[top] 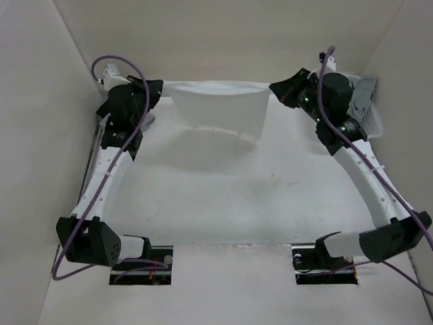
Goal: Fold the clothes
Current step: Flatten the tank top out
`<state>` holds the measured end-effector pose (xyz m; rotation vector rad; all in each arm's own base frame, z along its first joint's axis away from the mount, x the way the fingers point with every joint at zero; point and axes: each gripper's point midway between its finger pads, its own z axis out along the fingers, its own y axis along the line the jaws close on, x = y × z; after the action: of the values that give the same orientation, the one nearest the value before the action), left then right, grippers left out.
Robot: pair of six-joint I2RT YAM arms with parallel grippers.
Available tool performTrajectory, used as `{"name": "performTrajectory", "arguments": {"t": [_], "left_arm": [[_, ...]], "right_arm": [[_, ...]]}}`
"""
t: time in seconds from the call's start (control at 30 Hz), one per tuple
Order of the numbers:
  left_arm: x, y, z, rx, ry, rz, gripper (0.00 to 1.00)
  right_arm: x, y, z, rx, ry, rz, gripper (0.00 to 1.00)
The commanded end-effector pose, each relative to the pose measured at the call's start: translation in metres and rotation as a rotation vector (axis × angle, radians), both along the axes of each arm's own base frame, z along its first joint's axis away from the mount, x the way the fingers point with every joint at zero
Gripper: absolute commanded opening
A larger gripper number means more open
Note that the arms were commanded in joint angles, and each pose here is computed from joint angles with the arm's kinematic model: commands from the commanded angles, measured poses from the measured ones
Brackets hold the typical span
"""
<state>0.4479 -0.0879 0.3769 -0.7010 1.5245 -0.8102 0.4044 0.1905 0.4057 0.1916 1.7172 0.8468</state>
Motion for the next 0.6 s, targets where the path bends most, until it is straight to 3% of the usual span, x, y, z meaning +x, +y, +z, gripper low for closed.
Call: {"name": "performTrajectory", "arguments": {"t": [0.0, 0.2, 0.37, 0.57], "left_arm": [[-0.020, -0.004, 0.033, -0.024, -0.121, -0.031, 0.00], [-0.039, -0.014, -0.093, -0.059, 0.062, -0.049, 0.00], [-0.082, -0.008, -0.207, -0.050, 0.255, -0.054, 0.00], [-0.150, -0.001, -0.278, 0.016, 0.403, -0.093, 0.00]], "right_arm": [[-0.022, 0.000, 0.036, 0.030, -0.110, 0.043, 0.00], [-0.036, 0.001, -0.079, 0.030, 0.066, 0.039, 0.00], [-0.072, 0.006, -0.198, 0.037, 0.243, 0.062, 0.00], [-0.131, 0.013, -0.283, 0.029, 0.382, 0.091, 0.00]]}}
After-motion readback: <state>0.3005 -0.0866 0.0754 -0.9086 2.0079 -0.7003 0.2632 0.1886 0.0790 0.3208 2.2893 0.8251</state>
